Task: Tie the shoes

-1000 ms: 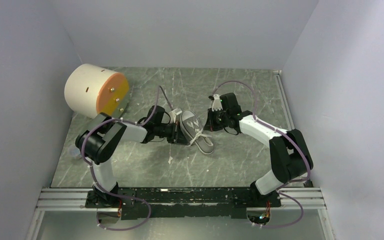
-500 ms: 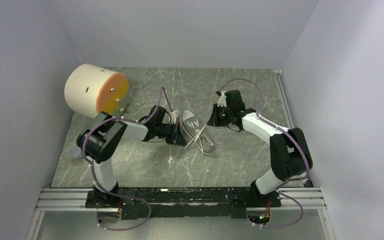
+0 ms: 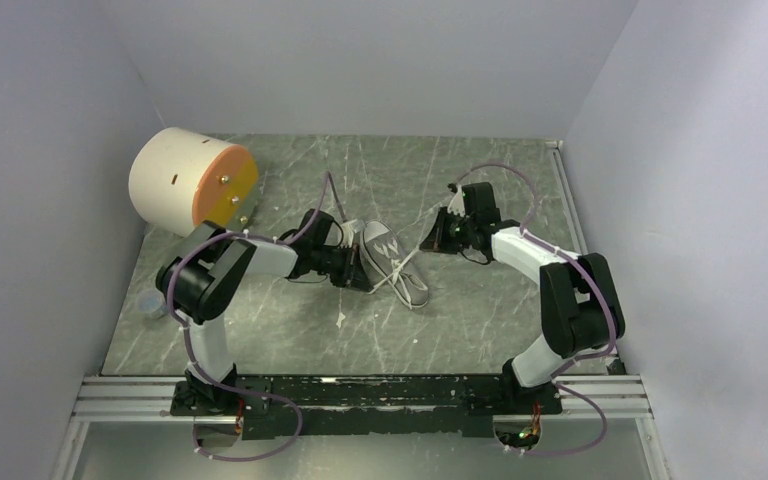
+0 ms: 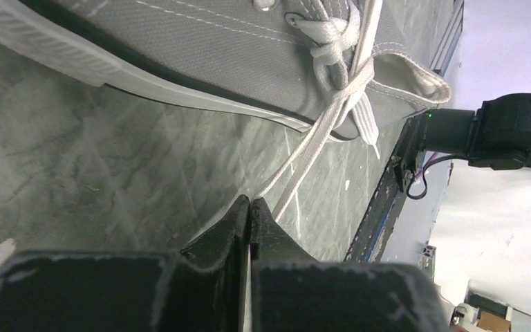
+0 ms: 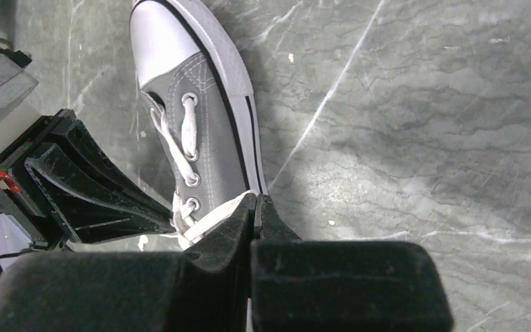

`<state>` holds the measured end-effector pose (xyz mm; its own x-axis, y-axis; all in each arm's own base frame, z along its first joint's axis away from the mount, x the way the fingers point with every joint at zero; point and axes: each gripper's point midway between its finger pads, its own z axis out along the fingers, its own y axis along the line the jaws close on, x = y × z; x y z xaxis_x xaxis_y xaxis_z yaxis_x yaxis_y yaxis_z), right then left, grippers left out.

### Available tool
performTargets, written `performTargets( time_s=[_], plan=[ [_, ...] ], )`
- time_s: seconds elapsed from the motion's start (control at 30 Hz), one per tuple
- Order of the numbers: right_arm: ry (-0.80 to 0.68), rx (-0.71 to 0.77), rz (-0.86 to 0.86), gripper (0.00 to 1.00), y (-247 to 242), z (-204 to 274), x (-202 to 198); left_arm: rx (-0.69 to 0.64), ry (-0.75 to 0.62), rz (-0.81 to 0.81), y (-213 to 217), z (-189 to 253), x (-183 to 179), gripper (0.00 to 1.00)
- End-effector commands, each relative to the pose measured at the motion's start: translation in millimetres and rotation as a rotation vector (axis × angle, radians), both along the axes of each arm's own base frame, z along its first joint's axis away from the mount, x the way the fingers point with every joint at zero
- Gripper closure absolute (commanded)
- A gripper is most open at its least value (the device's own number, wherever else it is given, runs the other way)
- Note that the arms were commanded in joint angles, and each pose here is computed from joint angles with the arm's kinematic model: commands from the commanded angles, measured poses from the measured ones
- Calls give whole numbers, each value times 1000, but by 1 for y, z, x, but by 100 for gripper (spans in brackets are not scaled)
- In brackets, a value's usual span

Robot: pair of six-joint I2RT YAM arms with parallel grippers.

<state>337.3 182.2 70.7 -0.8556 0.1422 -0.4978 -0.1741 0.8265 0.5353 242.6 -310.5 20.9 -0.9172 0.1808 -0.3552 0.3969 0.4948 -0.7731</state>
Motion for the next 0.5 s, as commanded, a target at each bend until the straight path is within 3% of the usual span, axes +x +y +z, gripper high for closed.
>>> performTargets(
  time_s=[0.0, 0.2, 0.23, 0.33, 0.37, 0.4, 0.43, 0.47],
  plan=[
    [-66, -3, -74, 100, -17, 0, 26, 57, 35, -7, 12, -16, -5, 95],
    [-38, 7, 43, 100, 1, 3, 16, 66, -67, -35, 2, 7, 21, 94],
    [-32, 14, 52, 100, 4, 4, 12, 92, -83, -38, 4, 10, 26, 84],
    [-37, 52, 60, 70, 7, 14, 3, 195, -147, -28, 14, 19, 41, 64],
    [-43, 52, 62, 64, 6, 18, 0, 225, -175, -20, 18, 24, 45, 56],
    [-48, 47, 68, 61, 6, 22, -1, 245, -206, -10, 22, 32, 48, 36],
    [-48, 37, 78, 59, 5, 24, -3, 256, -238, -3, 26, 40, 49, 26],
    [-50, 21, 86, 57, 2, 27, -3, 265, -263, -1, 29, 49, 48, 24]
  ],
)
